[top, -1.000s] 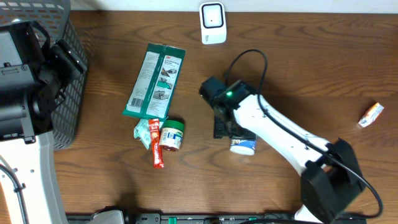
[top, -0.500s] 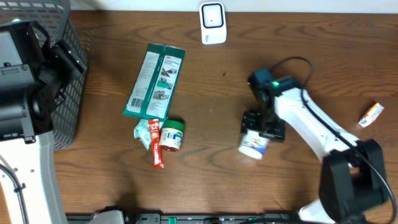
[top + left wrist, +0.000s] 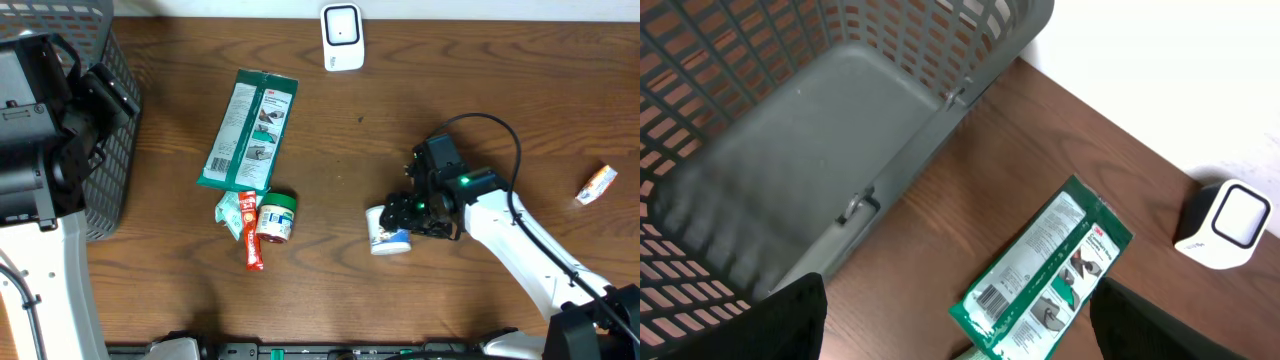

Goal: Scan the item barcode
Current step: 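Lift the white tub and move it right with the right gripper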

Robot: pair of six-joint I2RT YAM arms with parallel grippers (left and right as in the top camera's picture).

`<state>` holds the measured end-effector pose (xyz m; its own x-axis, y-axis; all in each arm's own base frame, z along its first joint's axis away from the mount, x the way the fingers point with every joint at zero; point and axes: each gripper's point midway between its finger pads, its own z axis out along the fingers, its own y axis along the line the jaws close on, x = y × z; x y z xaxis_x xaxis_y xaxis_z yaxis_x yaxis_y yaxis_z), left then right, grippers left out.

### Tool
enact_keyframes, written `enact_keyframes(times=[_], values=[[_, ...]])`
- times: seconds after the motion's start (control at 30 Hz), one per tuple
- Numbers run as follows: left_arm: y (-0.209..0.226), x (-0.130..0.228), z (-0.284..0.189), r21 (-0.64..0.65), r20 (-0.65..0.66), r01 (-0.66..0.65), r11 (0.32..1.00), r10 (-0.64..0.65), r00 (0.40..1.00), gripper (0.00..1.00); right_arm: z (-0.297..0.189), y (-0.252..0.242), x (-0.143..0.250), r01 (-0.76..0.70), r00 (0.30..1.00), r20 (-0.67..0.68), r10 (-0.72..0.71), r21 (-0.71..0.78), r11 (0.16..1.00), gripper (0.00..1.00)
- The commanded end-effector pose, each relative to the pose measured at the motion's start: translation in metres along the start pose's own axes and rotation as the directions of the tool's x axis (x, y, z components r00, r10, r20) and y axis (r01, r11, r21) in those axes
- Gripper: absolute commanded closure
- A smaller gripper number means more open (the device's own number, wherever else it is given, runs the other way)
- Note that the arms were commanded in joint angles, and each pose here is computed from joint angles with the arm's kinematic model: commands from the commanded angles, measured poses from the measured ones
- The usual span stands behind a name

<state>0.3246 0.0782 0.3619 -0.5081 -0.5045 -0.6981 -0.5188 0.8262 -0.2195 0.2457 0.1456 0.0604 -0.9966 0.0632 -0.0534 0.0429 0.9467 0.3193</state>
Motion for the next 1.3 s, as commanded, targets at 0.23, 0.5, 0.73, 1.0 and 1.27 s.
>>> enact_keyframes(times=[0.23,0.5,0.73,1.0,1.27], values=[[0.002,0.000,0.002,-0.010,0.000,-0.006,1.000,0.006,1.000,0.19,-0.001,0.030,0.004,0.156,0.988,0.012,-0.156,-0.130,0.979,0.27],[0.002,0.000,0.002,-0.010,0.000,-0.006,1.000,0.006,1.000,0.19,0.014,0.033,0.007,0.142,0.989,0.043,-0.139,-0.095,0.985,0.28],[0.002,0.000,0.002,-0.010,0.000,-0.006,1.000,0.006,1.000,0.19,0.022,0.045,0.015,0.160,0.985,0.070,-0.158,-0.030,0.987,0.30],[0.002,0.000,0.002,-0.010,0.000,-0.006,1.000,0.006,1.000,0.19,0.028,0.050,0.016,0.161,0.984,0.080,-0.160,-0.006,0.987,0.37],[0.002,0.000,0.002,-0.010,0.000,-0.006,1.000,0.006,1.000,0.19,0.044,0.054,0.021,0.180,0.982,0.051,-0.180,0.005,0.984,0.30]])
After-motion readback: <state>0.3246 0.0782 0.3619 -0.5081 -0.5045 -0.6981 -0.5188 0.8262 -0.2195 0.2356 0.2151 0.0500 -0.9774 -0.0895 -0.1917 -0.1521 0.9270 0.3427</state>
